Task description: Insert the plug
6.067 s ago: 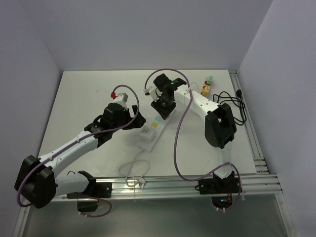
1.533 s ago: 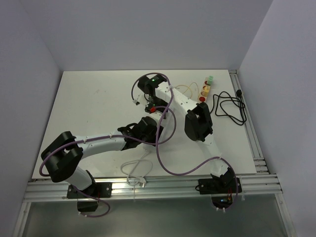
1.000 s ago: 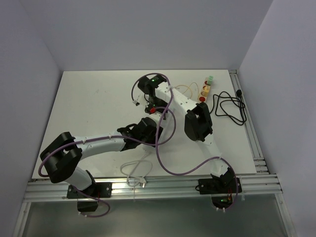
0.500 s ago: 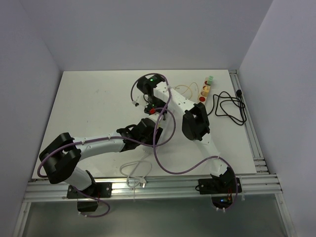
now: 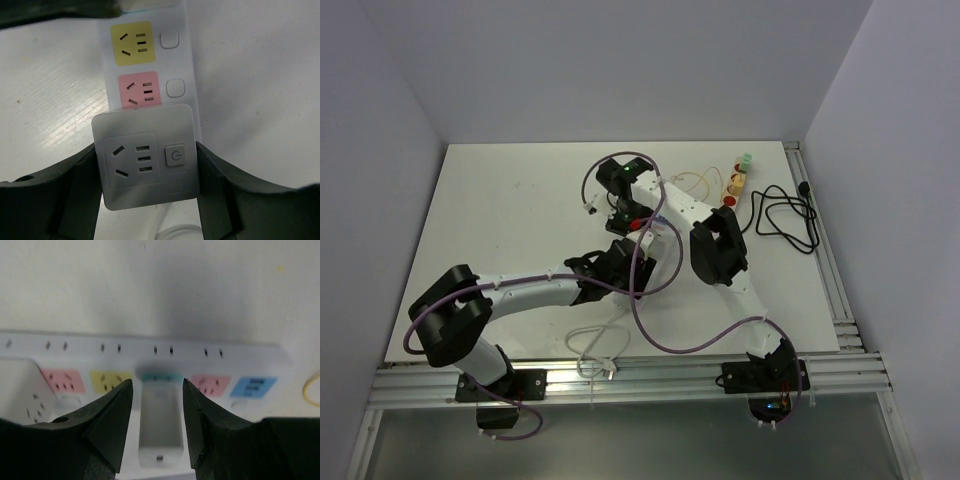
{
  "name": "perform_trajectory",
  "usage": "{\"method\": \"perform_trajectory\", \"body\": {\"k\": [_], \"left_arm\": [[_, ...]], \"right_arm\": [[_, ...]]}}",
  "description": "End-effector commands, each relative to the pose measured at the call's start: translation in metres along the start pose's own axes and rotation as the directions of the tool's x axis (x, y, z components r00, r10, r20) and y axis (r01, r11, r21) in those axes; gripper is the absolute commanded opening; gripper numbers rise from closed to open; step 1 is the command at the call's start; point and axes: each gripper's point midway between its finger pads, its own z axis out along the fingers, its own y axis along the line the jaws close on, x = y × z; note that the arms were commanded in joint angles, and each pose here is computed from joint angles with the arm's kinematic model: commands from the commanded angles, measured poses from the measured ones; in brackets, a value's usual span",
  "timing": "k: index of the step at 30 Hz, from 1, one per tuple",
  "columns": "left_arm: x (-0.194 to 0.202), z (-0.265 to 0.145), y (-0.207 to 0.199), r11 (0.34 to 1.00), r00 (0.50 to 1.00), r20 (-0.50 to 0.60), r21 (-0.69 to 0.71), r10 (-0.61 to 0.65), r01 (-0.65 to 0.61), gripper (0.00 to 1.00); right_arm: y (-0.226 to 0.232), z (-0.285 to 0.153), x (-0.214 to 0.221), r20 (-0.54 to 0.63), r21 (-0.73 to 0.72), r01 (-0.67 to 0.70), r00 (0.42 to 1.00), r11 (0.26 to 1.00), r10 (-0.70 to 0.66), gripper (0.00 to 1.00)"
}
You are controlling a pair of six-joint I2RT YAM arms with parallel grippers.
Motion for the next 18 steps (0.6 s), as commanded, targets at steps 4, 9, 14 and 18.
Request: {"method": "perform_trajectory", "body": {"k": [4, 9, 14, 18], "left_arm": [[-0.027, -0.004, -0.015, 0.998, 0.998, 0.049, 0.054, -0.042, 0.039, 0.55], [-0.035, -0.004, -0.006, 0.998, 0.997, 0.047, 0.021, -0.059, 0.058, 0.56], [-0.039, 0.0, 0.002, 0.997, 0.997, 0.036, -0.039, -0.07, 0.072, 0.56], [-0.036, 0.005, 0.014, 0.991, 0.995, 0.03, -0.089, -0.1, 0.103, 0.56]], "right_arm": [[-0.023, -0.036, -0.042, 0.293, 0.044, -0.022, 0.956, 0.999, 0.008, 0.56], [-0.03, -0.046, -0.042, 0.325, 0.049, -0.047, 0.945, 0.998, 0.029, 0.67], [-0.042, -0.074, -0.056, 0.459, 0.043, -0.093, 0.886, 0.995, 0.063, 0.96], [-0.069, -0.106, -0.06, 0.591, 0.08, -0.242, 0.793, 0.967, 0.15, 0.96]]}}
